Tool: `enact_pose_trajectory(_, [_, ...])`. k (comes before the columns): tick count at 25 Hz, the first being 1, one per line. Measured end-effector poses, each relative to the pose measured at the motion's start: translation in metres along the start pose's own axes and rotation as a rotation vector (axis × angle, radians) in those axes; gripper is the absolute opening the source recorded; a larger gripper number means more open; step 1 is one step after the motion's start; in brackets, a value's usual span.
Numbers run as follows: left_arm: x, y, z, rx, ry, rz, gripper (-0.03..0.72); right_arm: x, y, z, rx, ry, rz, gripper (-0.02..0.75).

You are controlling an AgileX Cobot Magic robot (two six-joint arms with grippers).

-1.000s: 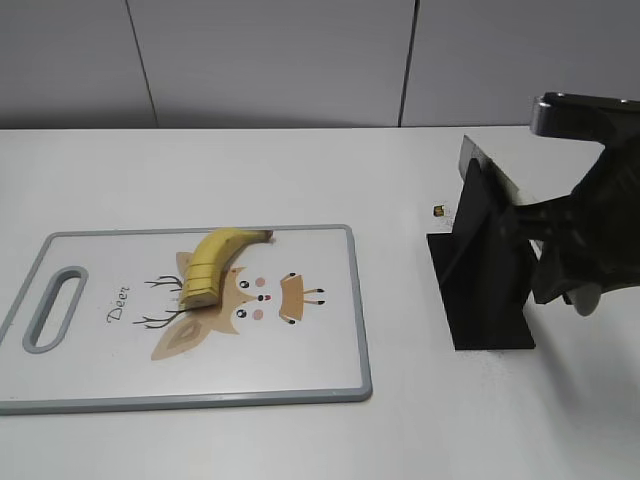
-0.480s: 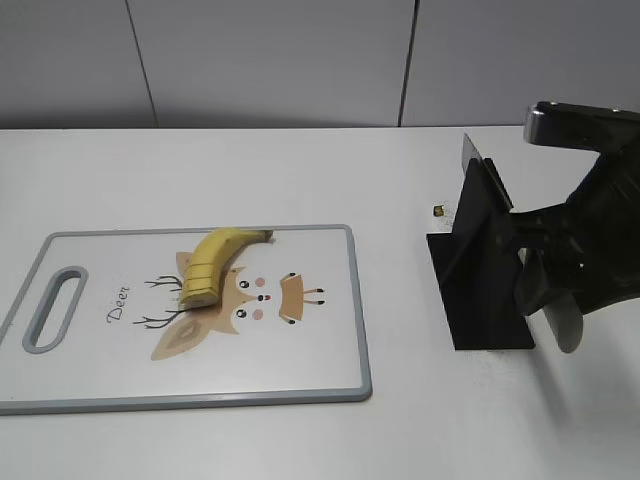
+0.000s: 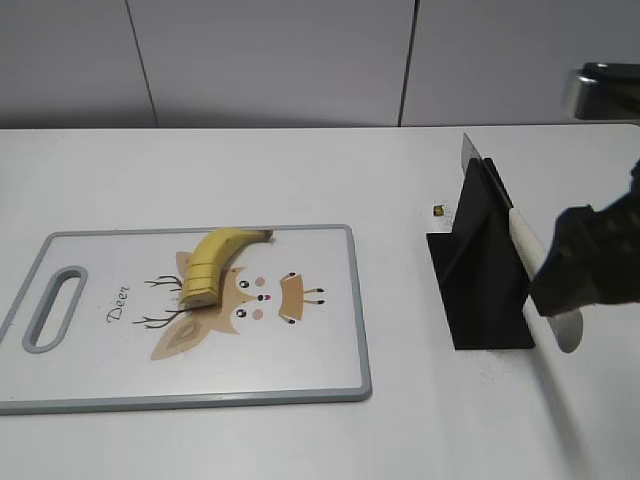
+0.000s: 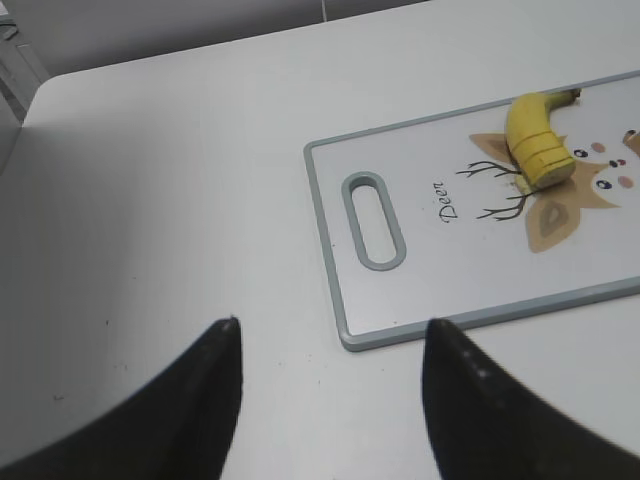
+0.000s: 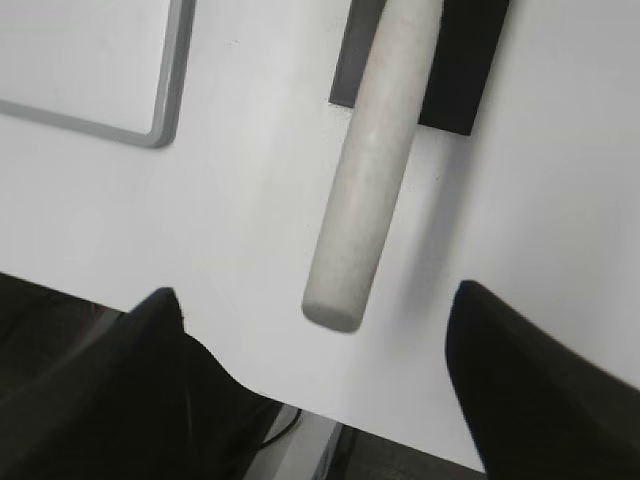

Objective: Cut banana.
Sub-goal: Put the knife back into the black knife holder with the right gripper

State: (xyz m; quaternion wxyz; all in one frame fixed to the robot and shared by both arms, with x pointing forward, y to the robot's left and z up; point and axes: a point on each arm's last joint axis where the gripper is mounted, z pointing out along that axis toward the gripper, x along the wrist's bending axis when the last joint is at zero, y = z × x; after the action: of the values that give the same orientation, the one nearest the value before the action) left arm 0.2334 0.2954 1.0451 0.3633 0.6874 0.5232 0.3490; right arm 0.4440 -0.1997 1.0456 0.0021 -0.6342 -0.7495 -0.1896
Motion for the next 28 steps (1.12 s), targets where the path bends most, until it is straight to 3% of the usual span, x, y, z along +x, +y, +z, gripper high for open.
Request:
enact_pose_trajectory(9, [0.000, 0.000, 0.000, 0.000, 0.000, 0.000, 0.552, -0.017, -0.081, -0.034, -0.179, -0.014, -0.242, 0.610])
enact_pose_trajectory(28, [0.000, 0.000, 0.000, 0.000, -0.001, 0.000, 0.550, -0.035, -0.186, -0.075, -0.608, 0.023, -0.386, 0.593])
